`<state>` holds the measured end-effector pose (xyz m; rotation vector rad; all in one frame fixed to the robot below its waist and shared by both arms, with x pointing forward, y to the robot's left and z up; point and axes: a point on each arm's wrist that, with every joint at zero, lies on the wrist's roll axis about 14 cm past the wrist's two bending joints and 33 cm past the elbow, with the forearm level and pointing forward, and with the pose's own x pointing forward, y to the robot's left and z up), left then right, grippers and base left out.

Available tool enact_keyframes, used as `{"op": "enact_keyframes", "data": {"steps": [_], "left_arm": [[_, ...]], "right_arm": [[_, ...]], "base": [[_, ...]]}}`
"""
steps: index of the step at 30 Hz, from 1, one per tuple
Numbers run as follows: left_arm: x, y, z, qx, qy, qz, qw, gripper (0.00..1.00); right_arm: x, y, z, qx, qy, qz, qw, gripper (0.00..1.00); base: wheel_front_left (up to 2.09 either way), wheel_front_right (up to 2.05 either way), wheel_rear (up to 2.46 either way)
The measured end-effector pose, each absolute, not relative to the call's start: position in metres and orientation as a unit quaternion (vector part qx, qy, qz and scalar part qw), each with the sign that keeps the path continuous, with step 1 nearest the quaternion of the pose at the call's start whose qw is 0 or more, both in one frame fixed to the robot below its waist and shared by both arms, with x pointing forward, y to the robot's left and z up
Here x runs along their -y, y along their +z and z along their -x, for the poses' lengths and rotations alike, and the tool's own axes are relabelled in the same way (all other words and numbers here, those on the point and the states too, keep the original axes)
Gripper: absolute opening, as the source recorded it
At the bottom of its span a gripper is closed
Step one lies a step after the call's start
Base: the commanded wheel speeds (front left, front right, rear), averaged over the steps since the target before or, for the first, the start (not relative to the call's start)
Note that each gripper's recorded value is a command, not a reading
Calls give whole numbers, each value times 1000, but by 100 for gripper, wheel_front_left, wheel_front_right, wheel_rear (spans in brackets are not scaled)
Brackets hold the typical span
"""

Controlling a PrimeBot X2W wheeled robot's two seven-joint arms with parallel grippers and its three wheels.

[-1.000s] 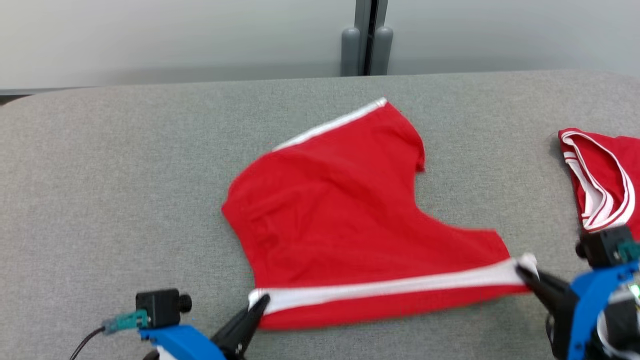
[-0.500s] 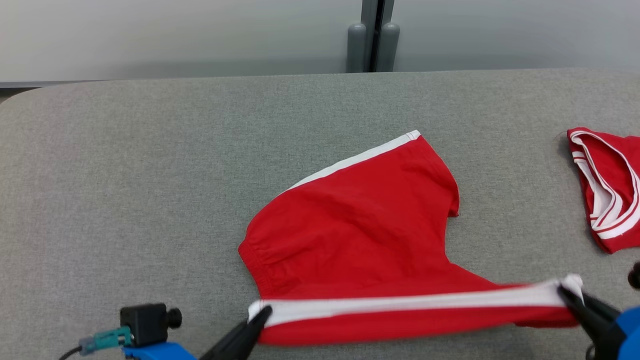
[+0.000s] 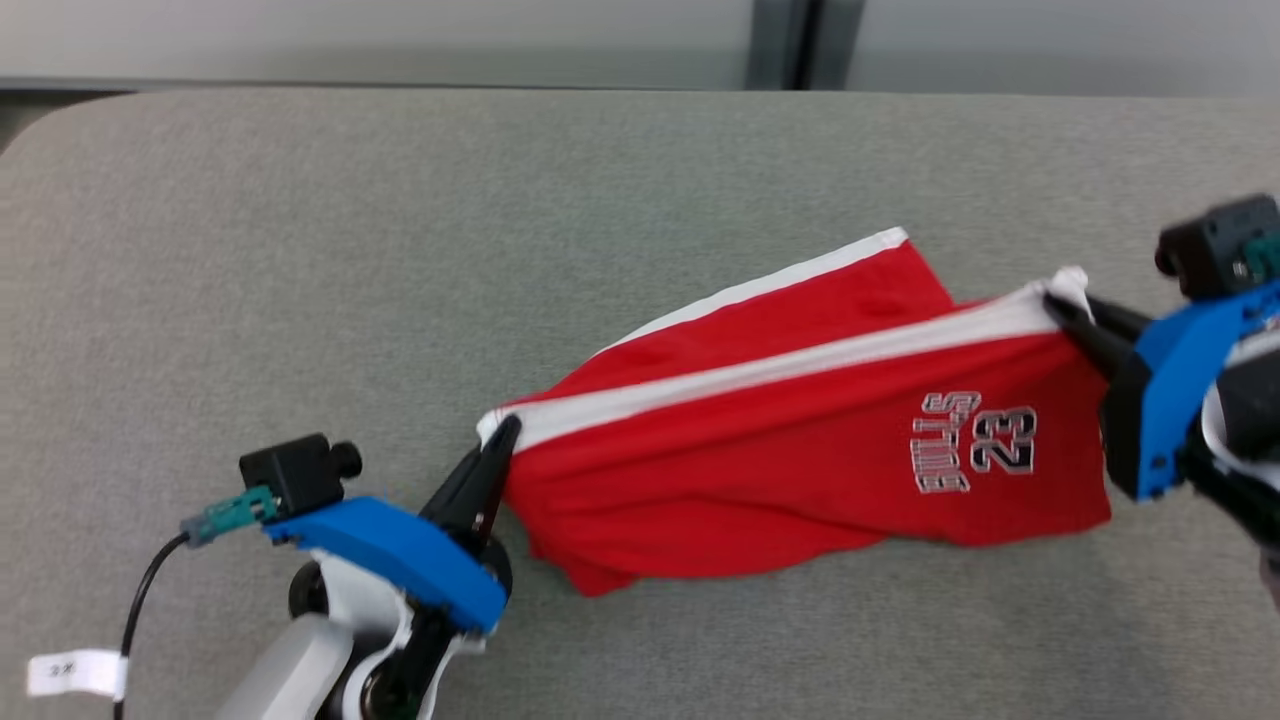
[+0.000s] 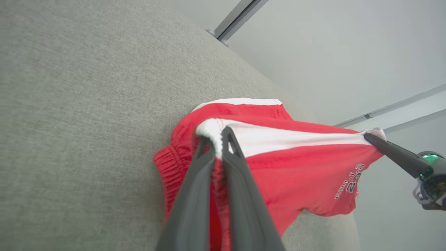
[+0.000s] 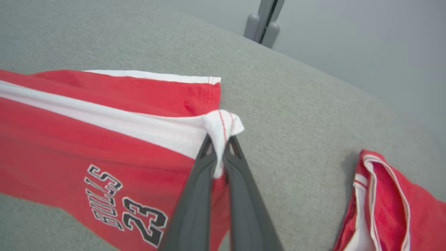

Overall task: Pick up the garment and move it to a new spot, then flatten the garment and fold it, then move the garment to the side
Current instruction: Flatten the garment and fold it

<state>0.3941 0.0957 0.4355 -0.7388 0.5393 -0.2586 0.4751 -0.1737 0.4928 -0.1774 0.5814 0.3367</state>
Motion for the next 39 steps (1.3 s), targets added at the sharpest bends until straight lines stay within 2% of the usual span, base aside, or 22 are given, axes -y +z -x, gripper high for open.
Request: {"op": "enact_keyframes", "data": {"steps": [7,13,14,15,19,25,32,39], "left_arm": [[-111,413,-425,-247,-69,366,895,0],[-115,393,-425,-259,-50,371,891,0],[-116,390,-424,-260,-46,372,890,35],[-117,388,-424,-259,-43,375,889,100],[-122,380,-420,-260,-36,377,888,100],[-121,396,-416,-220,-57,369,901,100],[-149,420,-404,-138,-42,330,933,100],[-177,461,-422,-54,-33,225,972,100]], "right_arm": [[140,476,-542,-289,200,93,932,0],[114,439,-568,-321,219,80,918,0],[110,432,-570,-326,222,79,916,27],[107,426,-571,-332,224,75,913,100],[100,408,-571,-347,229,70,907,100],[98,432,-565,-314,231,40,920,100],[127,467,-544,-242,203,-9,949,100],[158,471,-520,-196,154,-53,967,100]], "base": [[0,0,0],[0,0,0],[0,0,0],[0,0,0],[0,0,0],[0,0,0],[0,0,0],[0,0,0]]}}
